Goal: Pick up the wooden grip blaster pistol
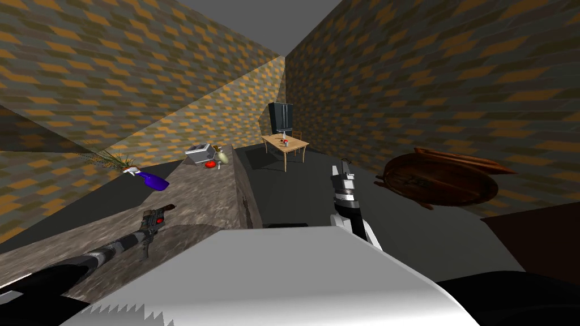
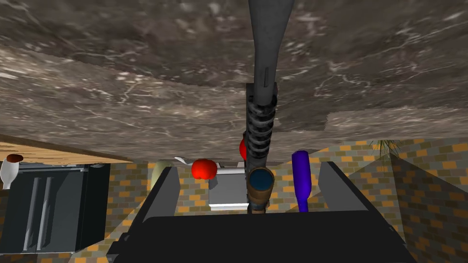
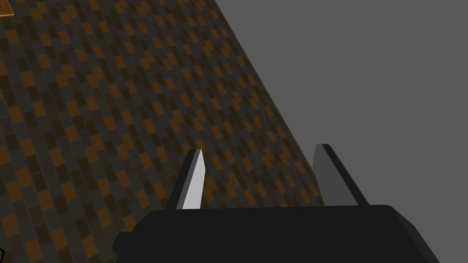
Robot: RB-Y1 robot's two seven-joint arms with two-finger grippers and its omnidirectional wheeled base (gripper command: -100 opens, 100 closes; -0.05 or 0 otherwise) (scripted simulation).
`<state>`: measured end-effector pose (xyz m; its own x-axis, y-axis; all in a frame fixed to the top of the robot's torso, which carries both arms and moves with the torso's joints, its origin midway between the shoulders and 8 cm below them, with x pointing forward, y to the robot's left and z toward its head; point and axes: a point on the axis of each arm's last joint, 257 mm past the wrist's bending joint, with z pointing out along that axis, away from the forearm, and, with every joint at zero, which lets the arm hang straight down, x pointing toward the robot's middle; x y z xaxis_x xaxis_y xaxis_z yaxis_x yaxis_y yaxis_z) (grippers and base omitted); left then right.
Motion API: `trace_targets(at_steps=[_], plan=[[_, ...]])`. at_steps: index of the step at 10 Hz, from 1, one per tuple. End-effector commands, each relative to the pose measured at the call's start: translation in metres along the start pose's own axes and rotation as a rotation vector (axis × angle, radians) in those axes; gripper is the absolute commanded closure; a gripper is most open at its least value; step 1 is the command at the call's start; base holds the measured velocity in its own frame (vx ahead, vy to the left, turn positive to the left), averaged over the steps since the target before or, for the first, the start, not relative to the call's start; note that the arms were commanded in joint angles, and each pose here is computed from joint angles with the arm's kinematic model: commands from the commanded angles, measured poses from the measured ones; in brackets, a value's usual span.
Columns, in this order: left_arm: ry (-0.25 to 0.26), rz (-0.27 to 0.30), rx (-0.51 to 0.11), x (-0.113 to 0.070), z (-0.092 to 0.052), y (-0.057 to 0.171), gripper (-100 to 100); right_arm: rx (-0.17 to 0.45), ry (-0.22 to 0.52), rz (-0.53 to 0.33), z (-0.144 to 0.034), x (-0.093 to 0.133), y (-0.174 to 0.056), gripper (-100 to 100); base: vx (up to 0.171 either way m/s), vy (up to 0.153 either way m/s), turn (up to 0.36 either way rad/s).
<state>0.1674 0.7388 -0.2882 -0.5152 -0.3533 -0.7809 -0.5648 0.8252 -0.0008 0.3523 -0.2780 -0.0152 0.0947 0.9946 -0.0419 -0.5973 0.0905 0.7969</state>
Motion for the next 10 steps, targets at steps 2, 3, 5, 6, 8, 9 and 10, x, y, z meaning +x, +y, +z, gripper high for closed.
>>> trace_targets(at_steps=[2,3,5,6,8,9,10], plan=[[0.002,-0.036,-0.043,0.003,0.001,0.017,-100,0.000,0.000,0.000,0.000,0.000,0.000,0,-0.082,0.007,-0.243],[0.002,-0.053,-0.065,0.005,0.002,0.025,-100,0.000,0.000,0.000,0.000,0.000,0.000,0,-0.143,0.011,-0.298],[0.003,-0.088,-0.108,0.009,0.002,0.041,-100,0.000,0.000,0.000,0.000,0.000,0.000,0,-0.158,0.002,-0.278],[0.003,-0.088,-0.108,0.009,0.002,0.041,-100,0.000,0.000,0.000,0.000,0.000,0.000,0,-0.096,-0.004,-0.084],[0.003,-0.122,-0.152,0.012,0.002,0.057,-100,0.000,0.000,0.000,0.000,0.000,0.000,0,-0.090,-0.011,-0.206],[0.003,-0.139,-0.173,0.014,0.002,0.065,-100,0.000,0.000,0.000,0.000,0.000,0.000,0,-0.131,-0.016,-0.314],[0.002,-0.156,-0.195,0.016,0.001,0.073,-100,0.000,0.000,0.000,0.000,0.000,0.000,0,-0.149,-0.003,-0.311]])
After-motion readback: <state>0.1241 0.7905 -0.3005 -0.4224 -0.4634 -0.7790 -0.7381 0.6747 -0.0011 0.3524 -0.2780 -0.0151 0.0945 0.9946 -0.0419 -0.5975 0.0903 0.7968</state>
